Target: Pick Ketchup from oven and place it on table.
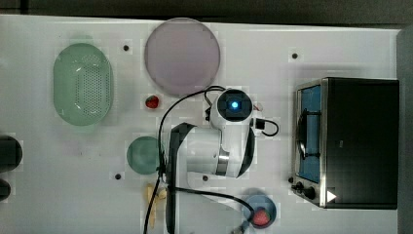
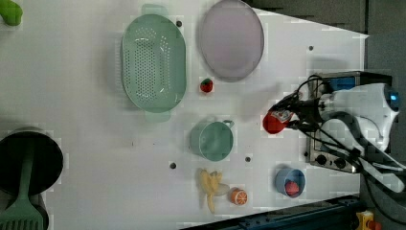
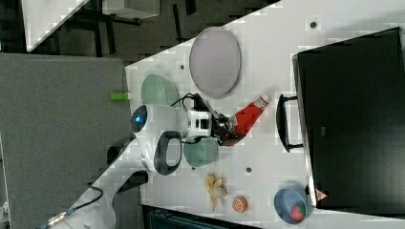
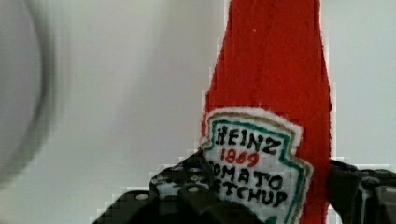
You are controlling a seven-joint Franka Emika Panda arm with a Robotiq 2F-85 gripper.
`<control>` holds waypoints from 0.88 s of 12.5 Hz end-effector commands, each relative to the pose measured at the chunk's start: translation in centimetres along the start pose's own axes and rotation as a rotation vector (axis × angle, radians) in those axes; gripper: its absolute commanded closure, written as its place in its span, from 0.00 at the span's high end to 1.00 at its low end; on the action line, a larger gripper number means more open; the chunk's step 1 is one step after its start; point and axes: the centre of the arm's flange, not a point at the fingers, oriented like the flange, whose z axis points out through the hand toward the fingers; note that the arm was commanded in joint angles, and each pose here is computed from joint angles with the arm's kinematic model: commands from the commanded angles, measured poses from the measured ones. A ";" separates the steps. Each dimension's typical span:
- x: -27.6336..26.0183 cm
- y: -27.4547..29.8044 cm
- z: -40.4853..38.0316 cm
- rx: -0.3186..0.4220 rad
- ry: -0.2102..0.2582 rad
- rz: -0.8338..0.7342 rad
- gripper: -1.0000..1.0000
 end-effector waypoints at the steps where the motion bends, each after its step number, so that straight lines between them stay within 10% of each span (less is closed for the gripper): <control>1: -0.8 -1.9 0.5 0.020 0.031 -0.016 0.88; 11: -0.3 -3.1 -23.7 0.250 0.155 -0.036 1.00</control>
